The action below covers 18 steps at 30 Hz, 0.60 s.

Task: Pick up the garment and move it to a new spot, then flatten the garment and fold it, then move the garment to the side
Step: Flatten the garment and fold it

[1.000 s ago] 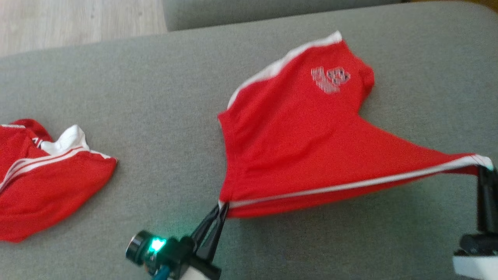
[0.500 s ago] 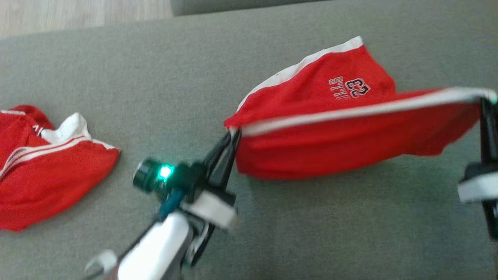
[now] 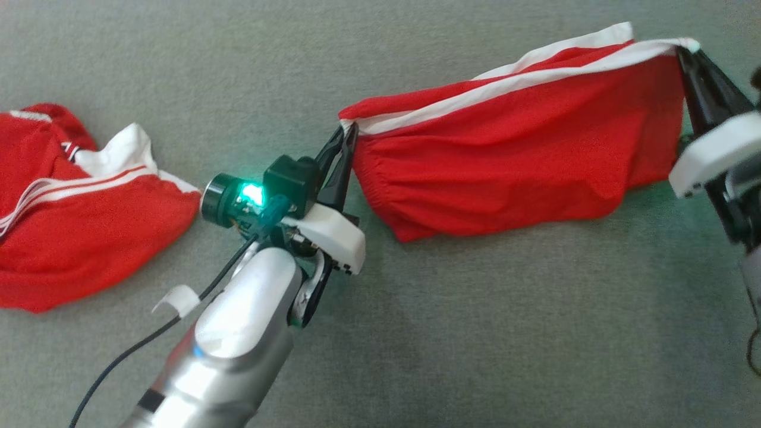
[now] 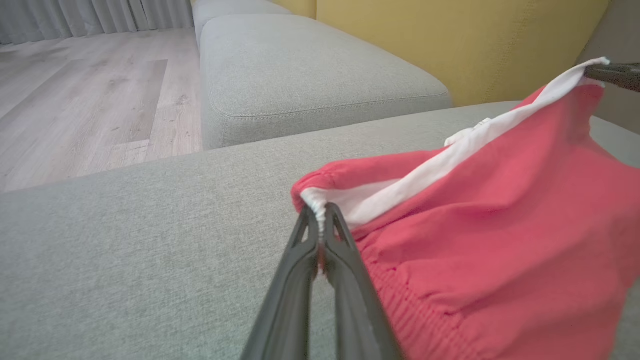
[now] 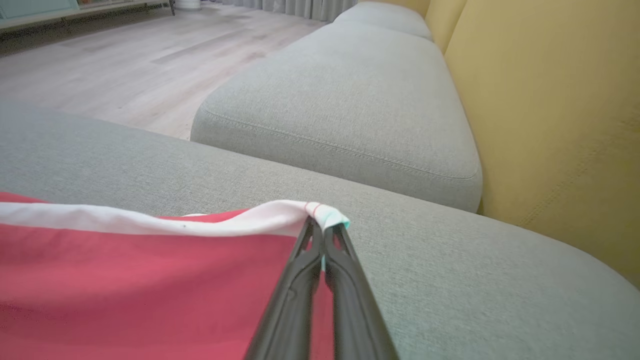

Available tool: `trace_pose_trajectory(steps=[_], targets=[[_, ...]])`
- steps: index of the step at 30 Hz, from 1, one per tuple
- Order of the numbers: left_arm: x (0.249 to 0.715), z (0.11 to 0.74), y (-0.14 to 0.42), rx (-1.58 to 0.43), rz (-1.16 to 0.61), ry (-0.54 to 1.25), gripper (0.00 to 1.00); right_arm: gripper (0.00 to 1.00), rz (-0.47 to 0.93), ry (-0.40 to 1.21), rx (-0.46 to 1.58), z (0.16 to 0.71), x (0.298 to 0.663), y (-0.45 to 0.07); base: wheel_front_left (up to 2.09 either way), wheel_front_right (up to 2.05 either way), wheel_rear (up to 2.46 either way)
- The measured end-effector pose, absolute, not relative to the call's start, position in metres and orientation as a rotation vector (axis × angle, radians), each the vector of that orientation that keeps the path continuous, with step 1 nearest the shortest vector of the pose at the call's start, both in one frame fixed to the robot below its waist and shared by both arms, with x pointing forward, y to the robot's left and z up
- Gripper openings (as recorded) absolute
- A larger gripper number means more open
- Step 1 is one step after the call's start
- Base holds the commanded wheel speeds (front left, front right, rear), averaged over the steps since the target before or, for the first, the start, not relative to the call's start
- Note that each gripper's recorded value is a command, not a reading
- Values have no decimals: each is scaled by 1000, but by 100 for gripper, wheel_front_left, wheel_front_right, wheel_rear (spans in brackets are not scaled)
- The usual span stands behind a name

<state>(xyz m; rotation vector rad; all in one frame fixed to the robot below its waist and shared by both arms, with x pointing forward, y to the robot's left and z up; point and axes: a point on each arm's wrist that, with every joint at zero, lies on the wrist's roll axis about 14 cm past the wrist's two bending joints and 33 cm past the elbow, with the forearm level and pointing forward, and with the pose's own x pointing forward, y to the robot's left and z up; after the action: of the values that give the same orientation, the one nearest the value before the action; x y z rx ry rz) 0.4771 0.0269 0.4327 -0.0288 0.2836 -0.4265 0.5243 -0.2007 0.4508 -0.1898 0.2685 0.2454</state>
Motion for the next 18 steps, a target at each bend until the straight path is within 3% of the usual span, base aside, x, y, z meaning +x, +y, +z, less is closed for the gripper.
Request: trace_pose_trajectory(steps=[3, 4, 5, 6, 7, 8, 12, 18], targets=[[480, 425, 30, -41, -408, 308, 0, 0, 280, 308, -211, 438, 539, -191, 0, 0, 0], [481, 423, 31, -45, -402, 311, 27, 0, 286, 318, -214, 435, 544, -189, 0, 0, 0], [482, 422, 32, -49, -405, 312, 74, 0, 290, 328, -219, 433, 549, -187, 0, 0, 0], [483, 421, 32, -59, -408, 311, 100, 25, 296, 334, -225, 430, 553, -185, 0, 0, 0], [483, 420, 33, -66, -407, 312, 100, 88, 299, 335, -226, 428, 557, -183, 0, 0, 0], [485, 420, 34, -67, -403, 303, 100, 100, 299, 335, -223, 427, 560, -183, 0, 0, 0], [489, 433, 41, -63, -369, 214, 100, 100, 286, 321, -189, 425, 561, -184, 0, 0, 0], [481, 460, 56, 24, -282, 69, 100, 100, 252, 404, -94, 404, 531, -189, 0, 0, 0]])
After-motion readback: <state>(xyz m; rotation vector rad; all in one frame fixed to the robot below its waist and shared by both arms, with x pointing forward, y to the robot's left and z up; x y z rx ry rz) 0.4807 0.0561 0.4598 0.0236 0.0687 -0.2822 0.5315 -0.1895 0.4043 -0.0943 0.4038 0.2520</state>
